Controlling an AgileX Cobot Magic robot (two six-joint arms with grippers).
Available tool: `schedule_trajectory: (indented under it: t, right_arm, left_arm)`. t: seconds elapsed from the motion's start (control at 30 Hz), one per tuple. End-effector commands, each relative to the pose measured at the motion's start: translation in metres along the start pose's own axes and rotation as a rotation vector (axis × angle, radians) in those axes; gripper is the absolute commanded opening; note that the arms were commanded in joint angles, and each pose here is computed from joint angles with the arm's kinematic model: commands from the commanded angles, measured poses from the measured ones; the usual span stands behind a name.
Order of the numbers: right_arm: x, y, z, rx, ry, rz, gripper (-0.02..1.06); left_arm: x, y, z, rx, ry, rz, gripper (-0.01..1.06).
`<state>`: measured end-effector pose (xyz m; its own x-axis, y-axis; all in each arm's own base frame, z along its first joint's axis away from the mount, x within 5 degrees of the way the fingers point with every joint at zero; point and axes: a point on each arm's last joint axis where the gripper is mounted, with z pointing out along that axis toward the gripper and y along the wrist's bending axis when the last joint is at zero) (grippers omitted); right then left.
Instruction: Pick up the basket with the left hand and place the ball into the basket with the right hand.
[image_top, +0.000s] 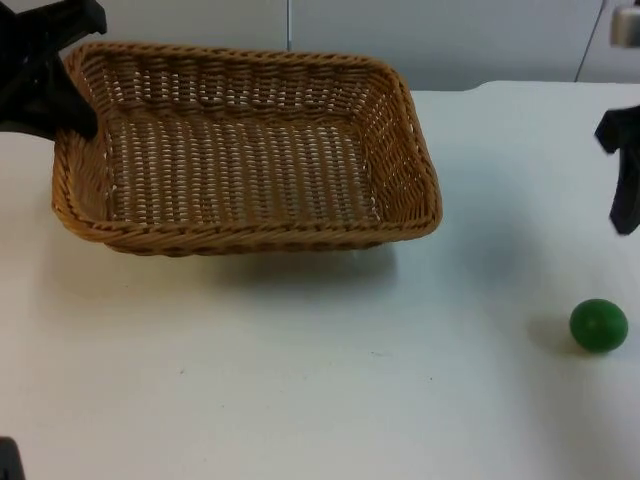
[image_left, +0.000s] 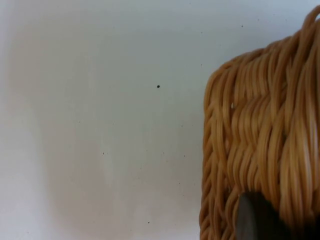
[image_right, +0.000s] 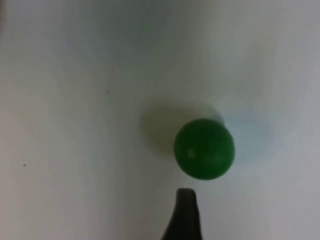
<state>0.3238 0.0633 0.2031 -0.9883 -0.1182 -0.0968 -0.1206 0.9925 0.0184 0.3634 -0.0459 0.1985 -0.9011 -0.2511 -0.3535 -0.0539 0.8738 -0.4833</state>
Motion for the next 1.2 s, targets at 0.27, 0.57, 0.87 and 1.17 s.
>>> schedule_trajectory:
  t: [0.27, 0.57, 0.87, 1.17]
  right_arm:
    - [-0.007, 0.005, 0.034, -0.027, 0.068, 0.035, 0.68]
    - [-0.010, 0.005, 0.060, -0.031, 0.104, 0.046, 0.68]
    - [-0.009, 0.010, 0.078, -0.054, 0.151, 0.061, 0.68]
    - [-0.008, 0.021, 0.084, -0.052, 0.157, 0.047, 0.68]
  left_arm:
    - [-0.004, -0.004, -0.006, 0.016, -0.032, -0.017, 0.00]
    - [-0.004, -0.003, -0.006, 0.014, -0.036, -0.017, 0.00]
    - [-0.004, -0.003, -0.006, 0.014, -0.036, -0.017, 0.00]
    - [-0.004, -0.003, -0.006, 0.013, -0.040, -0.017, 0.00]
